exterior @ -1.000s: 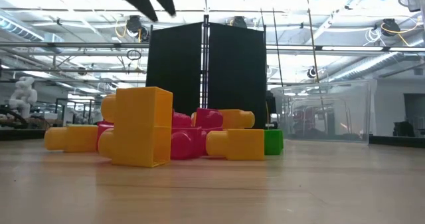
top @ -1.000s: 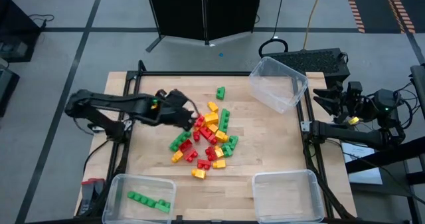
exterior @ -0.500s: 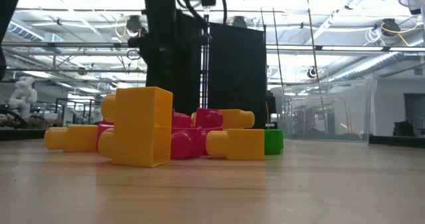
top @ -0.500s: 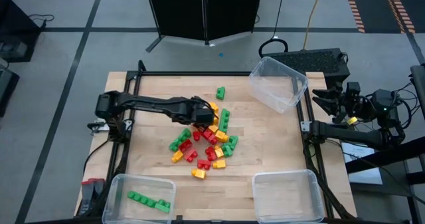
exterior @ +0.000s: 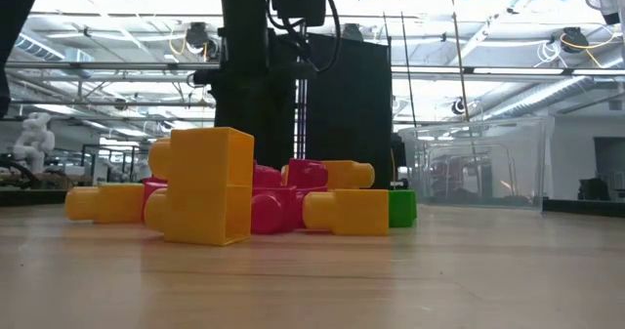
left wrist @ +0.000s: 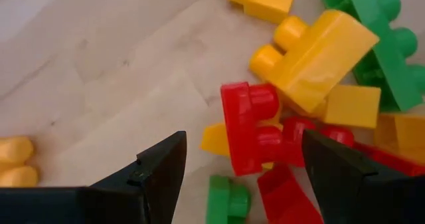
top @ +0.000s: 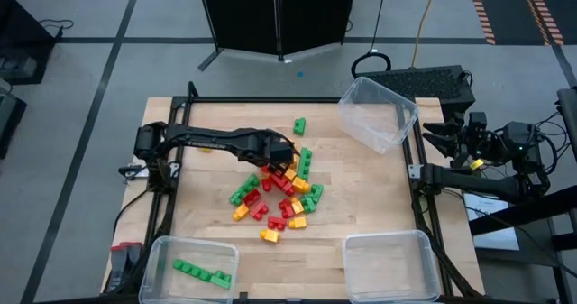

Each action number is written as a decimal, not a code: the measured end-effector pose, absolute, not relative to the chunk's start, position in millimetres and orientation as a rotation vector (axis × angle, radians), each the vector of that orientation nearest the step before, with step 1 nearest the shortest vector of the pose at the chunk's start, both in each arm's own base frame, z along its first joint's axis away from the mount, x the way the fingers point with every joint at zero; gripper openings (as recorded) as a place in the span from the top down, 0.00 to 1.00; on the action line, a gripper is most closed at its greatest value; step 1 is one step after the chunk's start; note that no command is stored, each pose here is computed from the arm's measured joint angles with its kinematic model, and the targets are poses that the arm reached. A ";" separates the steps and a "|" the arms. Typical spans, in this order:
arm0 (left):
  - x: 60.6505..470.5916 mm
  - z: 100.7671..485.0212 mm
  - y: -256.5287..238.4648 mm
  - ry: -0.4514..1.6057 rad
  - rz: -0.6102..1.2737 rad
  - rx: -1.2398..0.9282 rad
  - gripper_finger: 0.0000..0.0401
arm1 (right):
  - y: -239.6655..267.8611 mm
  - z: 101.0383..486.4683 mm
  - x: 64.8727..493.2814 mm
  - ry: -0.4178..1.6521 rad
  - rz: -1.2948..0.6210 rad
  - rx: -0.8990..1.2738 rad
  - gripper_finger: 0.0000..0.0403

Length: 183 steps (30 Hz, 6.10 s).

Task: Sort blocks
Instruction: Put the red game piece into the top transparent bin

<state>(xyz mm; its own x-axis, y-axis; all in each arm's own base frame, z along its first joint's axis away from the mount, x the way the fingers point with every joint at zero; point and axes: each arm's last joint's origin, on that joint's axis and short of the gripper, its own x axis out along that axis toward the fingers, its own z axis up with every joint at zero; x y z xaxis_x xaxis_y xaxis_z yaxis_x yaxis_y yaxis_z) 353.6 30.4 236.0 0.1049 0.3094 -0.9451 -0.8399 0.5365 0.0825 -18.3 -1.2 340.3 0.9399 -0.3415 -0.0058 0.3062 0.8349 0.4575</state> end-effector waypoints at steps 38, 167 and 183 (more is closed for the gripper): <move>366.9 209.0 31.4 1.292 0.802 -0.528 0.99 | -1.1 338.6 -18.2 -0.059 -0.342 0.474 0.48; 534.4 285.9 171.1 0.150 0.424 -0.564 0.60 | -1.0 335.3 -18.5 -0.031 -0.350 0.501 0.48; 533.8 286.1 171.1 0.154 0.438 -0.564 0.60 | -0.9 335.3 -18.5 -0.032 -0.347 0.511 0.48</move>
